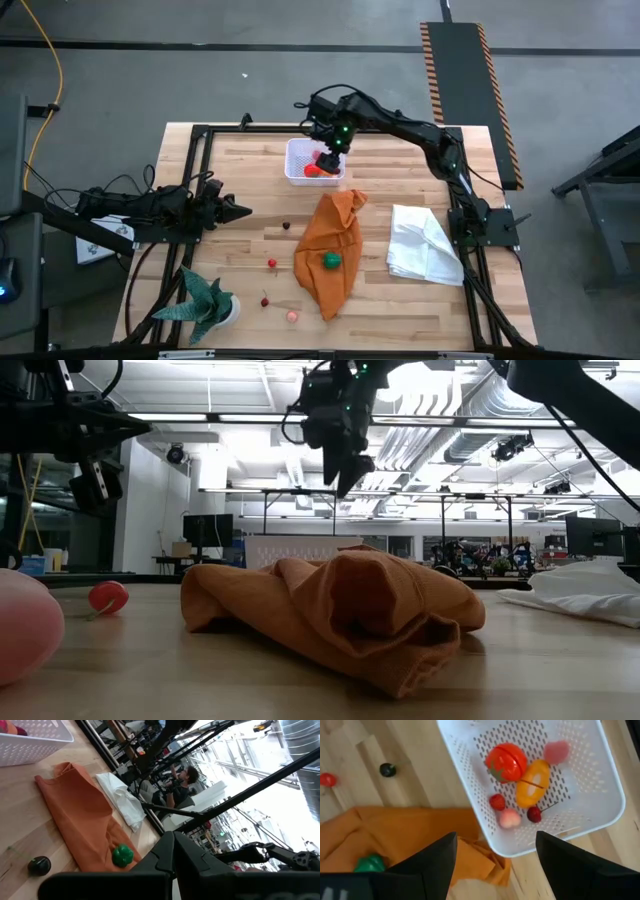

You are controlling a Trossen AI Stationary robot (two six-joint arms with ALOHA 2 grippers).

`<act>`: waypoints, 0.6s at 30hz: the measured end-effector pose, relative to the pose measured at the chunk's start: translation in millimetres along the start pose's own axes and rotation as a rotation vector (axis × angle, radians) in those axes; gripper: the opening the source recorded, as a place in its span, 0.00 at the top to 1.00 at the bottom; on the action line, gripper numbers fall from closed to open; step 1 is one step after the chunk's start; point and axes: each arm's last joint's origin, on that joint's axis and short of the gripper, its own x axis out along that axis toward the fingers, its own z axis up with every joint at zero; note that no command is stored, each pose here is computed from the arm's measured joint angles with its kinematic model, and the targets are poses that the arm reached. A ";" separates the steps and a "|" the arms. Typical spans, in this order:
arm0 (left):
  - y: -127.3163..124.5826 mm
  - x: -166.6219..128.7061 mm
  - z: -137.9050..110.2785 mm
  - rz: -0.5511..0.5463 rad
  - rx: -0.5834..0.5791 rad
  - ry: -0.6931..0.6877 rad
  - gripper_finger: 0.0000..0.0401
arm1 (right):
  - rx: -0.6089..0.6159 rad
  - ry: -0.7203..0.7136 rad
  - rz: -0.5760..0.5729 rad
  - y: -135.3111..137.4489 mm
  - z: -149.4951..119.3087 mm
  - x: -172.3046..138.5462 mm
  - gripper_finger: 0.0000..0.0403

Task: Pick and placing Produce into tupperware
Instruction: Put the green bell pepper into the white basket

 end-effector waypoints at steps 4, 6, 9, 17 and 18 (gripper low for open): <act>0.1 0.0 -0.1 0.000 0.000 0.000 1.00 | -0.053 -0.011 0.006 12.7 -4.1 -9.2 0.35; 0.0 0.0 0.0 0.000 0.000 0.000 1.00 | -0.070 -0.023 0.010 19.4 -6.1 -14.7 0.35; 0.0 0.0 0.0 0.000 0.000 0.000 1.00 | -0.101 -0.046 0.016 28.3 -10.6 -26.5 0.35; 0.0 0.0 0.0 0.000 0.000 0.000 1.00 | -0.159 -0.083 0.028 48.5 -25.0 -54.0 0.39; 0.1 0.0 0.0 0.000 0.000 0.000 1.00 | -0.160 -0.081 0.026 50.0 -27.1 -56.8 0.41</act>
